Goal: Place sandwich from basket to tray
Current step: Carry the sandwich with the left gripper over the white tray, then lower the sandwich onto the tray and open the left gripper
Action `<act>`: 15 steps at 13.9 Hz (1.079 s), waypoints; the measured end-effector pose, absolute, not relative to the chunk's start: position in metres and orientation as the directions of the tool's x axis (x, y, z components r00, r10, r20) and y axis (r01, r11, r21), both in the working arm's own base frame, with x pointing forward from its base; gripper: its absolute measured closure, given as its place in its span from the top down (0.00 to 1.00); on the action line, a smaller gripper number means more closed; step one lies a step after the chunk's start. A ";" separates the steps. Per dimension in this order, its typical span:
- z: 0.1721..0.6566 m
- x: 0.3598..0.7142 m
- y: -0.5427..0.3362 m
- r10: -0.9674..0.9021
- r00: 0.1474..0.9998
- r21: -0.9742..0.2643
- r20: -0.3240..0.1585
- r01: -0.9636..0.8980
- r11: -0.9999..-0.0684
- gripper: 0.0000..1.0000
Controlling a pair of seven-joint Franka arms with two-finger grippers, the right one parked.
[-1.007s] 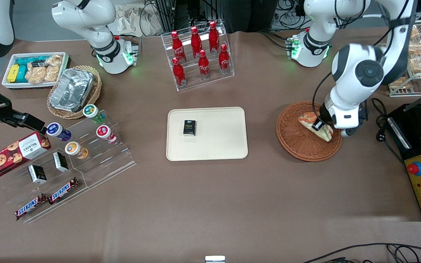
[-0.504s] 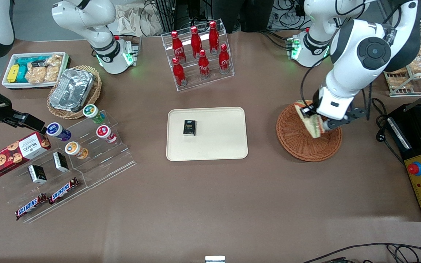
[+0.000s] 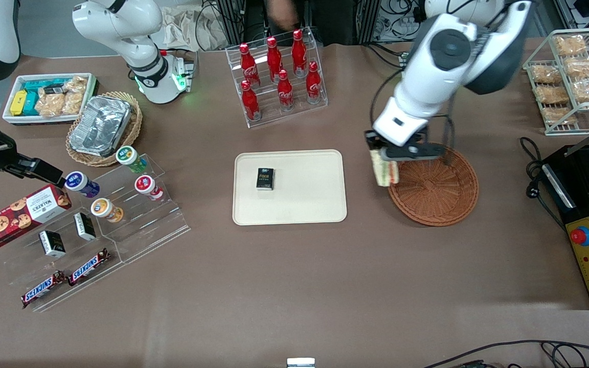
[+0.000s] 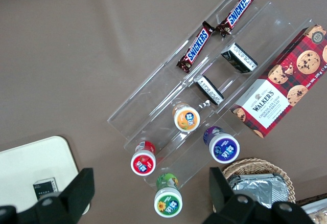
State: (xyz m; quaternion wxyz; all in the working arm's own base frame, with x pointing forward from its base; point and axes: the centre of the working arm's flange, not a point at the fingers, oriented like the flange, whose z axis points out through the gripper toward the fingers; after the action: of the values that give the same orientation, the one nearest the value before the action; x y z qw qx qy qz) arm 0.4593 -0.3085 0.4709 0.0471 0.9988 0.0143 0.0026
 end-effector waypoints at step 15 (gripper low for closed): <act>0.260 0.441 -0.413 -0.072 0.997 0.068 -0.001 -0.072 -0.995 0.20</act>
State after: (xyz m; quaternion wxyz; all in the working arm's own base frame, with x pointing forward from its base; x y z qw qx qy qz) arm 0.4406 -0.4134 0.2604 0.0339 0.9988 -0.0359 -0.0016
